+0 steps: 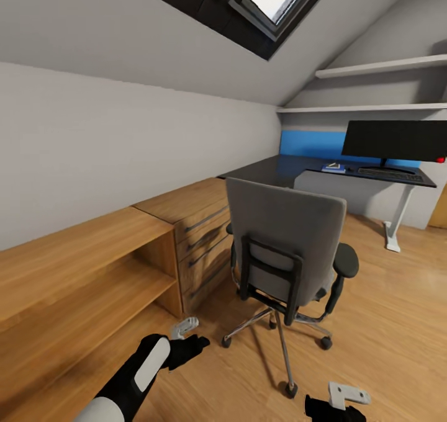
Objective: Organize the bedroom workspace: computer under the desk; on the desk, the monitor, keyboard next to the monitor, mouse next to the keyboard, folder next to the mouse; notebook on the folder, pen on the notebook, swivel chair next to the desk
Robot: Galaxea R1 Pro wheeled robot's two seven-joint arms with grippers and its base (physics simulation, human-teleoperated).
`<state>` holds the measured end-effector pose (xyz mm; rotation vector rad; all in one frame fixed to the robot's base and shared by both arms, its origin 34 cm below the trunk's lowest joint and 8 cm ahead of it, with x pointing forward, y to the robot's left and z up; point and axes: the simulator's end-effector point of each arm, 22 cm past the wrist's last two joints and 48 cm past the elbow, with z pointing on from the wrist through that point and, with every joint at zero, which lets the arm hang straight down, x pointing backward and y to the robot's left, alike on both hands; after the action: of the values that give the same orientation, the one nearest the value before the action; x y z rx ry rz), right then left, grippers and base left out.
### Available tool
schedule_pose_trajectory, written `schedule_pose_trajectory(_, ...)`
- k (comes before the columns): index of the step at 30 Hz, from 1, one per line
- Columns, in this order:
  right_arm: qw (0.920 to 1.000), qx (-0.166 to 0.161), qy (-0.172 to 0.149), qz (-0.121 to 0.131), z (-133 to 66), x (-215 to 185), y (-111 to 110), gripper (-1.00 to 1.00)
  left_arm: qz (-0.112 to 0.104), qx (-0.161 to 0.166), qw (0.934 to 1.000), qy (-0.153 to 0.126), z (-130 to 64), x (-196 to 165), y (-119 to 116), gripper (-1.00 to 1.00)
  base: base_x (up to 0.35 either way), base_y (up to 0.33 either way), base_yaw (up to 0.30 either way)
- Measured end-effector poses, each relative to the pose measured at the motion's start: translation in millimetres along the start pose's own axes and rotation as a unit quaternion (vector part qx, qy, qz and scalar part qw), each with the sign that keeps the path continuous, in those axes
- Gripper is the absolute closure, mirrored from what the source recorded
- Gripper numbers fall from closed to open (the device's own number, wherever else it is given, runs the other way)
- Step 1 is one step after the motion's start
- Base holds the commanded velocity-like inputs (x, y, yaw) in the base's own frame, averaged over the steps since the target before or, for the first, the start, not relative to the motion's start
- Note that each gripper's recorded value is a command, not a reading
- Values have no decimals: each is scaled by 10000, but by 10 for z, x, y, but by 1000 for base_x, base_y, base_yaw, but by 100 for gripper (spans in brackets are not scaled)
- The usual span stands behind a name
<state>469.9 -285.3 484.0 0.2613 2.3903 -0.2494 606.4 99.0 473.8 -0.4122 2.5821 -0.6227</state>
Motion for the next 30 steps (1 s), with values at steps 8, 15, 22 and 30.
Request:
schedule_pose_trajectory(8,10000,-9,-9,-15,-2,-6,2,-100,-110,-229,9996,77,91,159,222,-100,3,1,-296)
schedule_pose_trajectory(15,10000,-23,-16,-25,-4,-8,1,-100,-8,-273,9996,99,114,226,233,-100,191,150,-296)
schedule_pose_trajectory(22,10000,-36,-40,-39,-12,-21,4,-100,119,-285,9995,59,132,258,194,-100,231,201,-295)
schedule_pose_trajectory(30,10000,-26,-64,-24,-14,-42,-11,-100,115,-316,9994,70,148,300,213,-100,38,33,-295)
